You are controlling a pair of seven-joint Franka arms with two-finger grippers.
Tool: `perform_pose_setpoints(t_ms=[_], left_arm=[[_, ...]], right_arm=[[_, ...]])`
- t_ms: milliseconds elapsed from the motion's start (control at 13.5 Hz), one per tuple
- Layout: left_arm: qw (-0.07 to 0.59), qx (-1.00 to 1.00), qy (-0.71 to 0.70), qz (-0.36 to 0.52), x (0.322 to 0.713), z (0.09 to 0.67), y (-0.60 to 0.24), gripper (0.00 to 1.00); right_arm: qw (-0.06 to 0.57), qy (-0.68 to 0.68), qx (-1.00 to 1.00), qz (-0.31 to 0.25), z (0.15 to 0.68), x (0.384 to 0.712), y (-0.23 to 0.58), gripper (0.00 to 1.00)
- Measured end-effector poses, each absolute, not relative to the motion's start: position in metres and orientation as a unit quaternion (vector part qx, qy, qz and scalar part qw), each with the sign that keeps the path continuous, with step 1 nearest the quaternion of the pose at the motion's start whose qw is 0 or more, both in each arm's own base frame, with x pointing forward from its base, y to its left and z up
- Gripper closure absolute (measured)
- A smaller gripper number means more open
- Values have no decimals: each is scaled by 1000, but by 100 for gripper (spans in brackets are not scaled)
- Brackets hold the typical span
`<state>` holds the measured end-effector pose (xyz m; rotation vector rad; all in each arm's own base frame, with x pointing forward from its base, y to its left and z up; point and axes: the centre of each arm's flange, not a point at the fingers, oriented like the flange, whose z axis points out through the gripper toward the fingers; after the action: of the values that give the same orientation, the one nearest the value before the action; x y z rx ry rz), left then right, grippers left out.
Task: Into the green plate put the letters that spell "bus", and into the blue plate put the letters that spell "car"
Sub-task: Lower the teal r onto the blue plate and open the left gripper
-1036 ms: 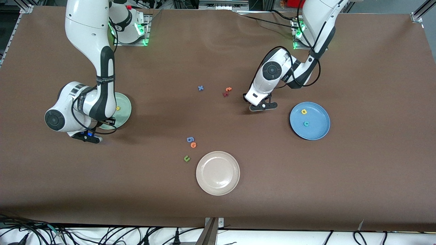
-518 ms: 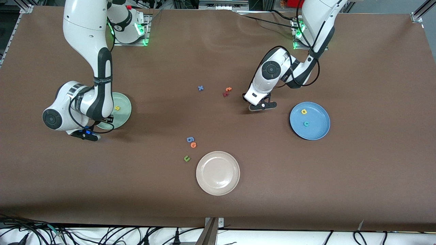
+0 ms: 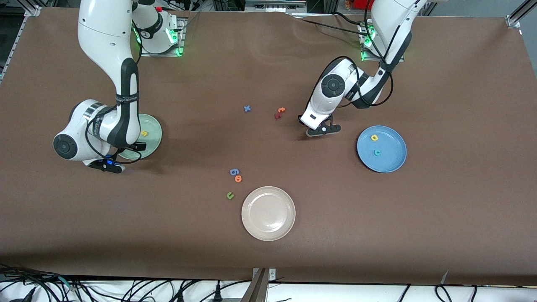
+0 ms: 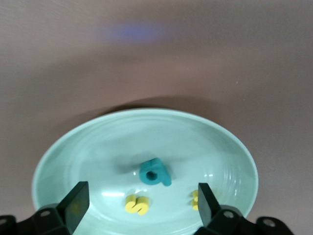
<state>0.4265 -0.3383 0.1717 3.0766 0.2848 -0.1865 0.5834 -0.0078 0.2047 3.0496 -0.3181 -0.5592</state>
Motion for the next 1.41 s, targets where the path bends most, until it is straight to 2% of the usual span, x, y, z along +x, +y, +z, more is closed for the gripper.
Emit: perform_pose_setpoints(t_ms=[296, 592, 814, 1406], left_arm=[[-2, 992, 97, -86, 442, 179, -333, 72], [-36, 987, 70, -143, 514, 231, -288, 72], [-30, 983, 34, -178, 538, 229, -225, 72], [-35, 978, -32, -202, 560, 215, -131, 72]], right_arm=[[-19, -94, 978, -187, 291, 606, 1, 0], [-31, -74, 980, -182, 387, 622, 15, 1], [-22, -58, 984, -166, 444, 625, 33, 1], [-4, -60, 989, -136, 502, 619, 33, 1]])
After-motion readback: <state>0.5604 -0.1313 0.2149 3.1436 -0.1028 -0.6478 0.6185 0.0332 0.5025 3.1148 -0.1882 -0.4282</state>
